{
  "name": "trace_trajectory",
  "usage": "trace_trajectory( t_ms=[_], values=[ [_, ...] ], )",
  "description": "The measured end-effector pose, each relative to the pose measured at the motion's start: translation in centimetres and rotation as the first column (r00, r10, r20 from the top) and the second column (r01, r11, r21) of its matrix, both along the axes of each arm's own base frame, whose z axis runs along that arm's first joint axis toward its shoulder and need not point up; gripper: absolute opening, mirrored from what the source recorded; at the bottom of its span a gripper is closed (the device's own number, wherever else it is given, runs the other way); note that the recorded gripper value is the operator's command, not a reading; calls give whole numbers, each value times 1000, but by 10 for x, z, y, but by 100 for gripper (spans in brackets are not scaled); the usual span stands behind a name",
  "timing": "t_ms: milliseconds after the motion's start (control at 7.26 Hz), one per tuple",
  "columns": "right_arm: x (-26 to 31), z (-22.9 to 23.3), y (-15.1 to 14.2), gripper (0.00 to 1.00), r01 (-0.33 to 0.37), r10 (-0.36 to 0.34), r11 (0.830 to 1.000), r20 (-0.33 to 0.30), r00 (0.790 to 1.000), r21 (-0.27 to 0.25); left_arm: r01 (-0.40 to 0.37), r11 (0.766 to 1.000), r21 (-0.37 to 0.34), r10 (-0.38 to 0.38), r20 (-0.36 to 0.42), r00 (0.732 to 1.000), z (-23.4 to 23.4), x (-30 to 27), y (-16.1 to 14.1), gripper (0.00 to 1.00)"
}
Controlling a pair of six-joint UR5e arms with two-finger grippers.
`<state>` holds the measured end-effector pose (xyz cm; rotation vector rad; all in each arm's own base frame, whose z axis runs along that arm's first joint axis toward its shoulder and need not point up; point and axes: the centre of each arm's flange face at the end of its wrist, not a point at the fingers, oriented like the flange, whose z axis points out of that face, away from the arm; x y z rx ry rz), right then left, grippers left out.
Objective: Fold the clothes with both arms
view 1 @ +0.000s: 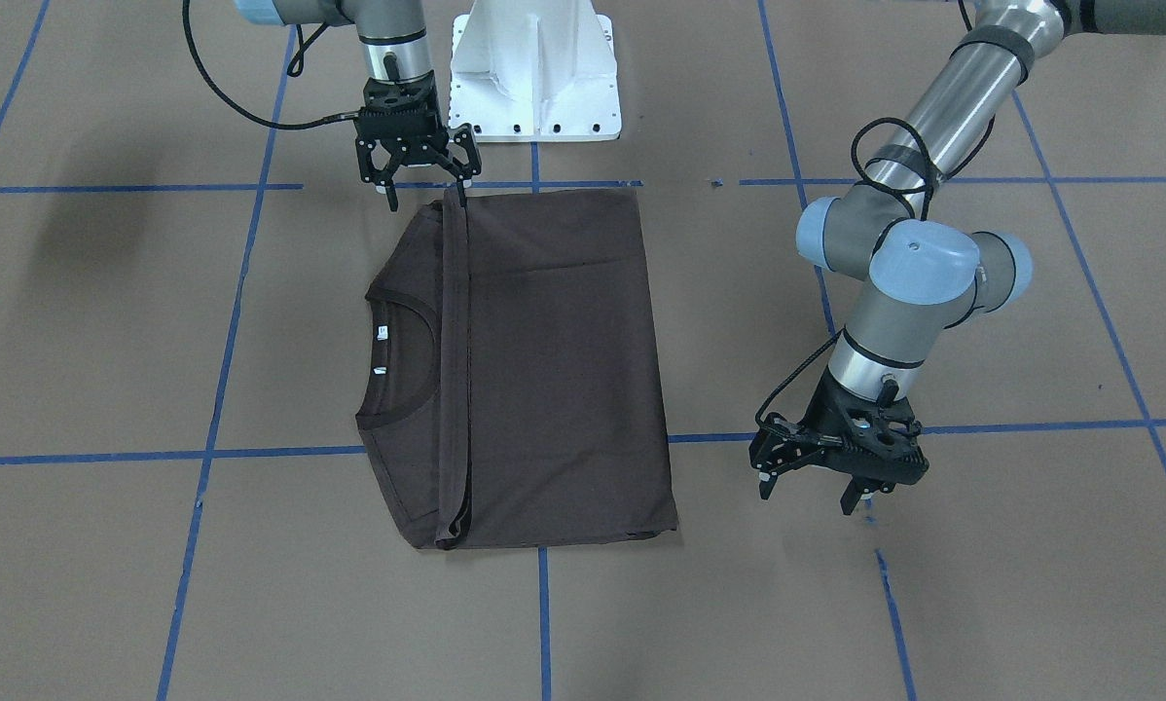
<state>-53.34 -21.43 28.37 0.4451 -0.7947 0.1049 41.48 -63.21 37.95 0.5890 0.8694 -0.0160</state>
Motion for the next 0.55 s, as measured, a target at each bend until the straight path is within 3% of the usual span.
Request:
trace_trajectory(
  t_ms=[276, 551],
  values=[
    [-18, 4, 18, 40, 73, -69, 995, -59, 996, 69, 5, 1000, -10, -5, -1, 1000, 5, -1, 2, 100],
    [-22, 4, 24, 5, 102, -95, 991, -74, 993, 92, 9, 1000, -17, -9, -4, 1000, 6, -1, 3, 100]
  ],
)
